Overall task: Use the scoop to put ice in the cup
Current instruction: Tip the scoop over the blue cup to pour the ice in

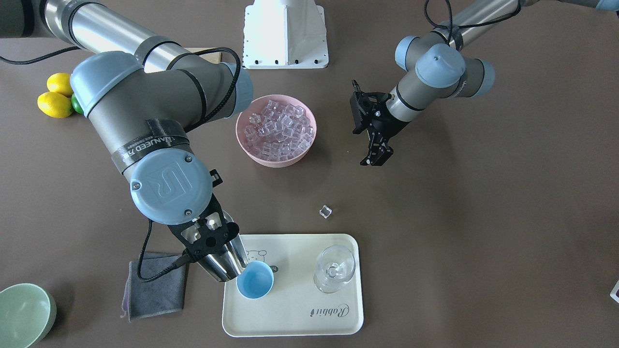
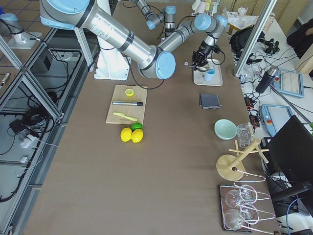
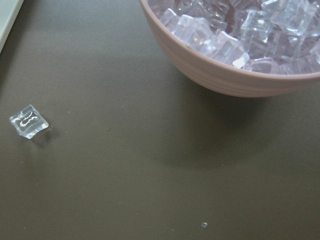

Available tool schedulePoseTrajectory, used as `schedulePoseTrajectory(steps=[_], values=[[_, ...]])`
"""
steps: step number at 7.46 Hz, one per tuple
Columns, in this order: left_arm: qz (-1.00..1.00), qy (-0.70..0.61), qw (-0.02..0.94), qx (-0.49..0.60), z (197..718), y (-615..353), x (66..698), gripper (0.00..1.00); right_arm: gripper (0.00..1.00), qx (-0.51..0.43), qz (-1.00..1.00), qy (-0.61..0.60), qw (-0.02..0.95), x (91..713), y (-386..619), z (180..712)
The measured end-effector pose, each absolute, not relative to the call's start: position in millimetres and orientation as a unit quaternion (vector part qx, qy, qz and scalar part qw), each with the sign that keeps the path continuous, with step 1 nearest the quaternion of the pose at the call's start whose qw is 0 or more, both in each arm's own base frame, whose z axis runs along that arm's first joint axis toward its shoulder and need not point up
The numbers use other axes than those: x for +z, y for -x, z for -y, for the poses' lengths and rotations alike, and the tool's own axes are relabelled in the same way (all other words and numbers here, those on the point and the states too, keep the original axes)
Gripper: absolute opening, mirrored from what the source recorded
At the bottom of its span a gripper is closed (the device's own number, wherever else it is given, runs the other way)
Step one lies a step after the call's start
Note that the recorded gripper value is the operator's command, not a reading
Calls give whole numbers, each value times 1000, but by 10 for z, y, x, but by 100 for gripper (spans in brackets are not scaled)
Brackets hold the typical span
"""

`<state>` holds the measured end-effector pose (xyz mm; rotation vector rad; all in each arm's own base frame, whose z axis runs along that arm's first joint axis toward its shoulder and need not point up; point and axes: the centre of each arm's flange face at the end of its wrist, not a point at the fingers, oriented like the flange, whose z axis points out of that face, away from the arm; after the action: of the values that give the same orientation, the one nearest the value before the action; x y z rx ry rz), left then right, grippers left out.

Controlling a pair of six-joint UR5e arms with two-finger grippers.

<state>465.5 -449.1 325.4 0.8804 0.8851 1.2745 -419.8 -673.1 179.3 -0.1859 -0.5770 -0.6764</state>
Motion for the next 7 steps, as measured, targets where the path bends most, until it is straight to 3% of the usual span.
schedulePoseTrajectory(steps=[7], values=[[-384,-380,634,553,4490,-4580,3378,98,0,-362,241,185,882,1483,4229,6816]])
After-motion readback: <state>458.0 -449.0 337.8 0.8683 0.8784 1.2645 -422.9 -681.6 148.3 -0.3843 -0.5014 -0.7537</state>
